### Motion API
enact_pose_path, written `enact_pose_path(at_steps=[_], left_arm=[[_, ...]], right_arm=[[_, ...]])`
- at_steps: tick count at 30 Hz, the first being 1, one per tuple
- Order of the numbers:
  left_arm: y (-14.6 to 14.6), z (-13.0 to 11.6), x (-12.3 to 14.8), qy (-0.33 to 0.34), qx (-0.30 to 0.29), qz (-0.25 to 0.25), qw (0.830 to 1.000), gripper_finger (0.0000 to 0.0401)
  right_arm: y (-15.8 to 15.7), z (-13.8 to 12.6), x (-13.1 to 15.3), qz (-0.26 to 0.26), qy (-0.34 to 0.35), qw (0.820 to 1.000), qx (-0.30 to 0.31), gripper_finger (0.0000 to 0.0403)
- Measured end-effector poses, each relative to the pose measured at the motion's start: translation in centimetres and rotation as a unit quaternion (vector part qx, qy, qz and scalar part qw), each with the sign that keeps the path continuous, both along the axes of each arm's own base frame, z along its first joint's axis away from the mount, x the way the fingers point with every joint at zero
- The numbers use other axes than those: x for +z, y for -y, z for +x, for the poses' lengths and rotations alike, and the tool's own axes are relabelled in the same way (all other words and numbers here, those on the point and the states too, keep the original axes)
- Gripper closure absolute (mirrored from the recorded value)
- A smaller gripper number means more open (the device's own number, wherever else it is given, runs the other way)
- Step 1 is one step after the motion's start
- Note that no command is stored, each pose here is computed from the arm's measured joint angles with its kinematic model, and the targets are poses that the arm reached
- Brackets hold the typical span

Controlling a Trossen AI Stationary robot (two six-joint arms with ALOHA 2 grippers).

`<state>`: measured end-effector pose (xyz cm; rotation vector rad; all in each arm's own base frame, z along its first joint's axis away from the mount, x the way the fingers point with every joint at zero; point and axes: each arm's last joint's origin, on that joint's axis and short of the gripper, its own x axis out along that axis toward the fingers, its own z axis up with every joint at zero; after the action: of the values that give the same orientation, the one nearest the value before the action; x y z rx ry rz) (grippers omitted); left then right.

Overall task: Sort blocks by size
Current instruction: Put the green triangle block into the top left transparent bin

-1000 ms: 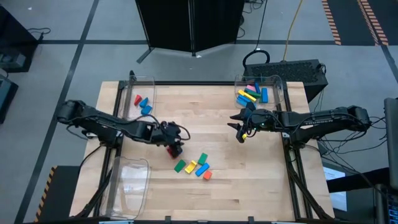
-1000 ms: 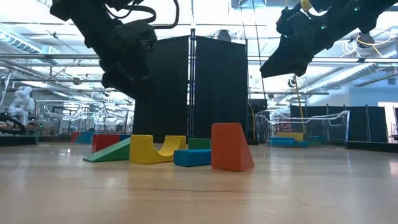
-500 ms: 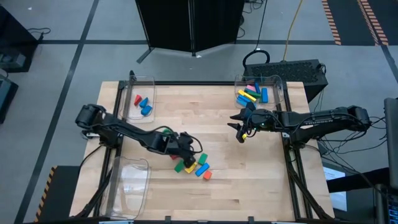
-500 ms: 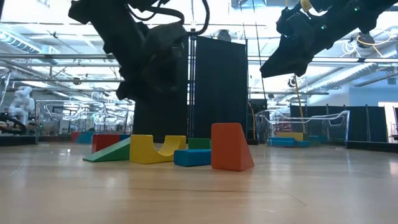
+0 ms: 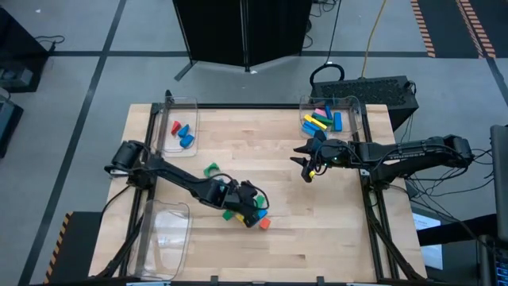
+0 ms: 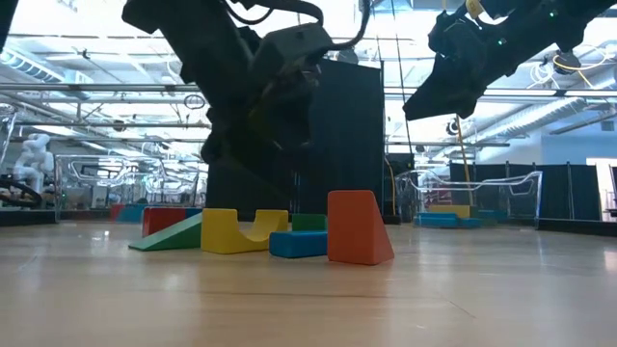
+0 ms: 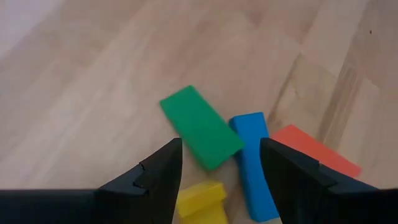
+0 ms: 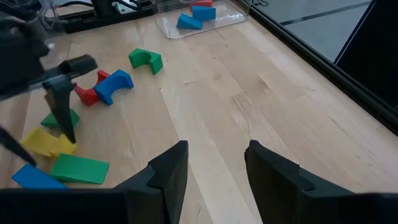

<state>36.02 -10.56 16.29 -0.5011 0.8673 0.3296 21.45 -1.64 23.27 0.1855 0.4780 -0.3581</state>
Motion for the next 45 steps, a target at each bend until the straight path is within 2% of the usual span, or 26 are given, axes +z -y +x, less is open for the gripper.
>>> enact_pose_path(at_steps=[8, 24, 29, 34, 37, 41, 43, 45], left_arm=[[0.7, 1.5, -1.3, -0.012, -0.004, -0.003, 1.0, 0.0186], [0.0, 1.2, -1.9, -0.044, 0.021, 0.012, 0.999, 0.0186], [-1.4, 0.5, -2.4, -0.091, 0.05, 0.057, 0.993, 0.0186], [-2.6, 0.2, -2.6, -0.121, 0.063, 0.081, 0.987, 0.0186], [-2.9, 0.2, -2.4, -0.125, 0.038, 0.098, 0.987, 0.0186], [-2.8, 0.5, -1.2, -0.146, -0.044, 0.146, 0.977, 0.0186], [-2.7, 0.7, -0.4, -0.157, -0.098, 0.176, 0.967, 0.0186], [-2.7, 0.6, 0.0, -0.185, -0.169, 0.215, 0.944, 0.0186]], right_arm=[[0.0, 0.0, 0.0, 0.005, 0.001, 1.0, -0.002, 0.025], [0.0, 0.0, 0.0, 0.008, 0.001, 1.0, -0.004, 0.025], [0.0, 0.0, 0.0, 0.008, 0.001, 1.0, -0.004, 0.025], [0.0, 0.0, 0.0, 0.008, 0.0, 1.0, -0.004, 0.025], [0.0, 0.0, 0.0, 0.008, 0.0, 1.0, -0.004, 0.025], [0.0, 0.0, -0.1, 0.008, -0.001, 1.0, -0.004, 0.025], [0.0, 0.0, -0.1, 0.007, -0.001, 1.0, -0.004, 0.025], [0.0, 0.0, -0.1, 0.007, -0.002, 1.0, -0.004, 0.025]])
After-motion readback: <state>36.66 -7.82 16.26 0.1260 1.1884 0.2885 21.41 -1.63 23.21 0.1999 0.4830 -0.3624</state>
